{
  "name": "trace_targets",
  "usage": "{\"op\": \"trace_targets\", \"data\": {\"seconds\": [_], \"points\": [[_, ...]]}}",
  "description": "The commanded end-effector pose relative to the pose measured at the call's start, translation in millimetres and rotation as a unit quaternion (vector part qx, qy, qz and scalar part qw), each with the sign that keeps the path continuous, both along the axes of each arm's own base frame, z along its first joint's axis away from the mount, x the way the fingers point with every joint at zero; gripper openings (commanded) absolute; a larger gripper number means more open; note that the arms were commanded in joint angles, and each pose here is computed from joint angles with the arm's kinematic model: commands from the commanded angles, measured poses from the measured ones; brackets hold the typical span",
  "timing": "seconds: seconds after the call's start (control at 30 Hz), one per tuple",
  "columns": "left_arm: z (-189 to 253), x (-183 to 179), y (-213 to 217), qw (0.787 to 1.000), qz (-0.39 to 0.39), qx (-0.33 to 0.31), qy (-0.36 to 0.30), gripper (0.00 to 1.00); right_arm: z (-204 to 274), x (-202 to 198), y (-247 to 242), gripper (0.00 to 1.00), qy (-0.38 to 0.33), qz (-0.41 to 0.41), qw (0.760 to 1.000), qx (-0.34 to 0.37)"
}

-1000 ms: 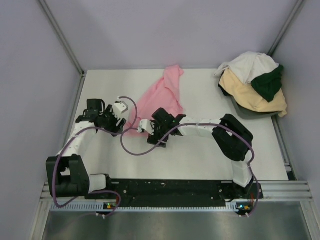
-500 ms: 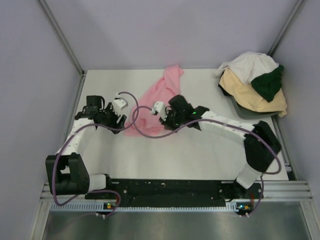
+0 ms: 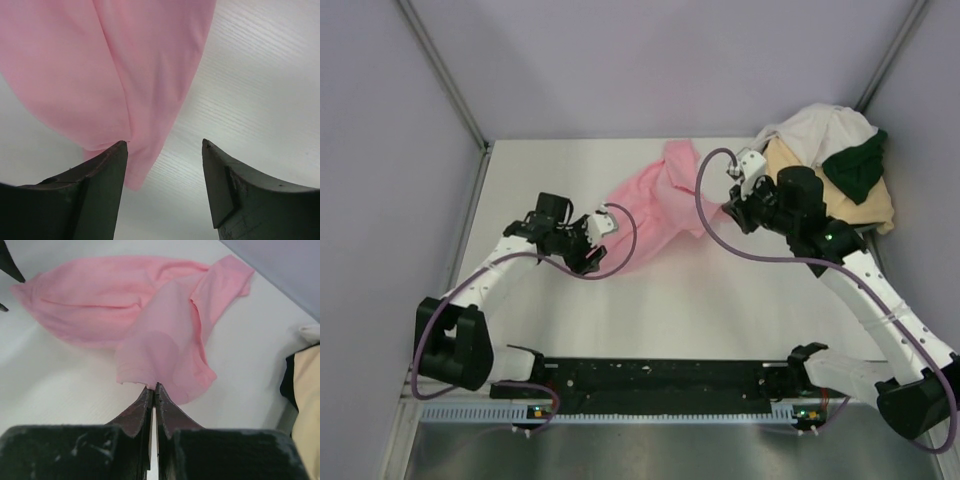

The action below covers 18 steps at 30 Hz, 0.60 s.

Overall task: Fold and stack the t-shirts
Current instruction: Flatten out the tshirt

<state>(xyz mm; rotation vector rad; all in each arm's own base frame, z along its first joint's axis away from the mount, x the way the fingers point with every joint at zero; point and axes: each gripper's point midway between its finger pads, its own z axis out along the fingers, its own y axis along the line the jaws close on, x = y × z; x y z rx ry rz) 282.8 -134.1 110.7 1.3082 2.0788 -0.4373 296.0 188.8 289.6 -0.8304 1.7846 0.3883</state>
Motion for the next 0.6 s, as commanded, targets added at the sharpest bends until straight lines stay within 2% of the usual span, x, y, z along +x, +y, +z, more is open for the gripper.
{"op": "trace_targets", "data": {"seconds": [0.0, 0.1, 0.2, 0.33, 0.57], "points": [[-24.4, -11.9, 6.9, 0.997, -0.054, 0.050, 0.010, 0.64, -10.3, -0.7, -26.7, 0.00, 0.021, -0.045, 0.999, -0.001], [-41.8, -27.4, 14.5, 0.990, -0.106, 0.088, 0.013, 0.63, -11.4, -1.7, -27.5, 0.00, 0.024, -0.047, 0.999, 0.001], [-63.8, -31.2, 27.5, 0.979, -0.133, 0.153, -0.008, 0.63, -11.3, -1.3, -25.5, 0.00, 0.030, -0.046, 0.998, 0.007], [-74.6, 3.4, 49.4, 0.972, -0.066, 0.219, -0.059, 0.60, -10.8, -0.6, -24.6, 0.00, 0.031, -0.045, 0.998, 0.007], [-86.1, 16.5, 56.4, 0.968, -0.037, 0.238, -0.075, 0.55, -9.2, -2.8, -24.7, 0.00, 0.028, -0.042, 0.999, 0.007]]}}
